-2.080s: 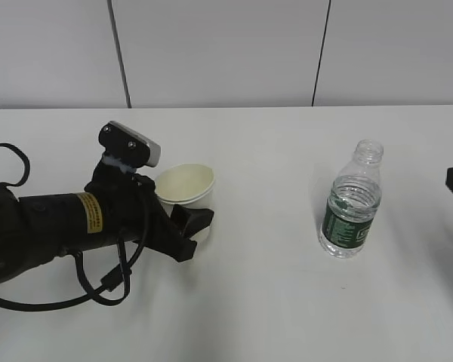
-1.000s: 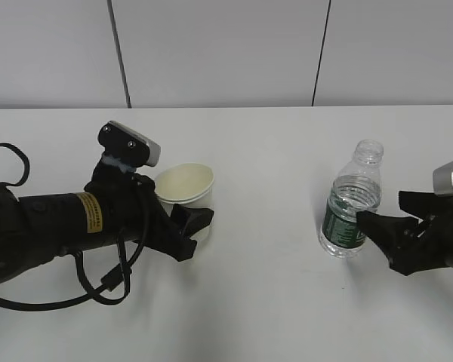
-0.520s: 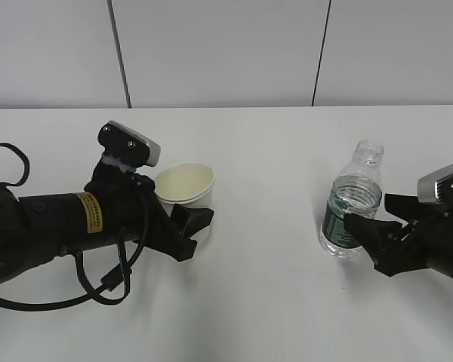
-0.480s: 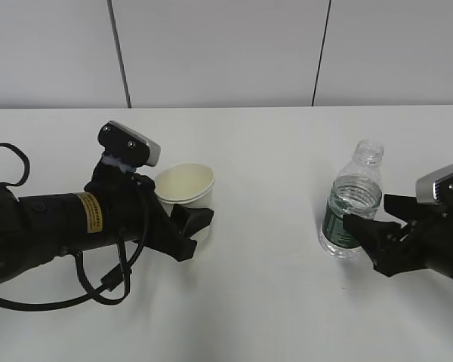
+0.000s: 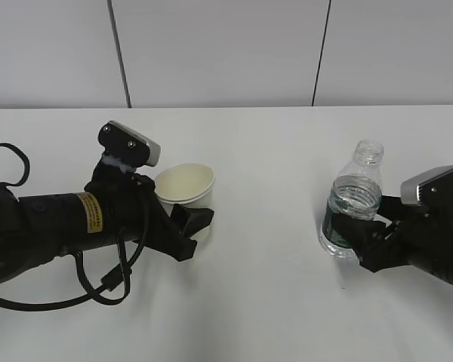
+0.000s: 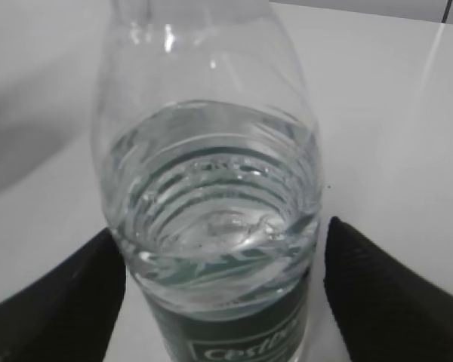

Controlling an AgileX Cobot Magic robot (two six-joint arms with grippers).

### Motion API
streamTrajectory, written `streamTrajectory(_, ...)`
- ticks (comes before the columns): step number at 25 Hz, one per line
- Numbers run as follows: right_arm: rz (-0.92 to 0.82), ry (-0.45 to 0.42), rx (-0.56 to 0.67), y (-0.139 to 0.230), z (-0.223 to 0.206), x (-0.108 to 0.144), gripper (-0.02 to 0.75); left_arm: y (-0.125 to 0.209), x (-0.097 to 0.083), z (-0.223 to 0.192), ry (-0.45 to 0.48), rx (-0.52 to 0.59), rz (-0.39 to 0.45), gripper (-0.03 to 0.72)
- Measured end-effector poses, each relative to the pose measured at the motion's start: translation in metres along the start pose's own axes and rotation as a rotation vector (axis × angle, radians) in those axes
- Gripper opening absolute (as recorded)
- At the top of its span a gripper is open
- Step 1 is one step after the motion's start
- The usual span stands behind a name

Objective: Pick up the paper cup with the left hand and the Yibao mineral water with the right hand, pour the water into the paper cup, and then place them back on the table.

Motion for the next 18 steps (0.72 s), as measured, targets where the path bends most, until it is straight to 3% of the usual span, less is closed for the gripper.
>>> streamTrajectory(10, -0.001, -0.032, 0.019, 0.019, -0.016, 0.003, 0.608, 0.0, 0.0, 0.0, 0.0, 0.0, 0.0, 0.433)
streamTrajectory(18, 0.019, -0.033, -0.011, 0.013, -0.023, -0.001, 0.607, 0.0, 0.0, 0.0, 0.0, 0.0, 0.0, 0.433)
Point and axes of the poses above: a point on each arm's last joint axis where the gripper is mounted, z pointing back along that axis away from the gripper, x along the wrist's bending axis when the last joint is at zero, y = z × x, the point moved 5 cm from there along -z, pointing out along that axis toward the gripper, and after that the axes turned 14 degrees about z, right-handed, at the moved point
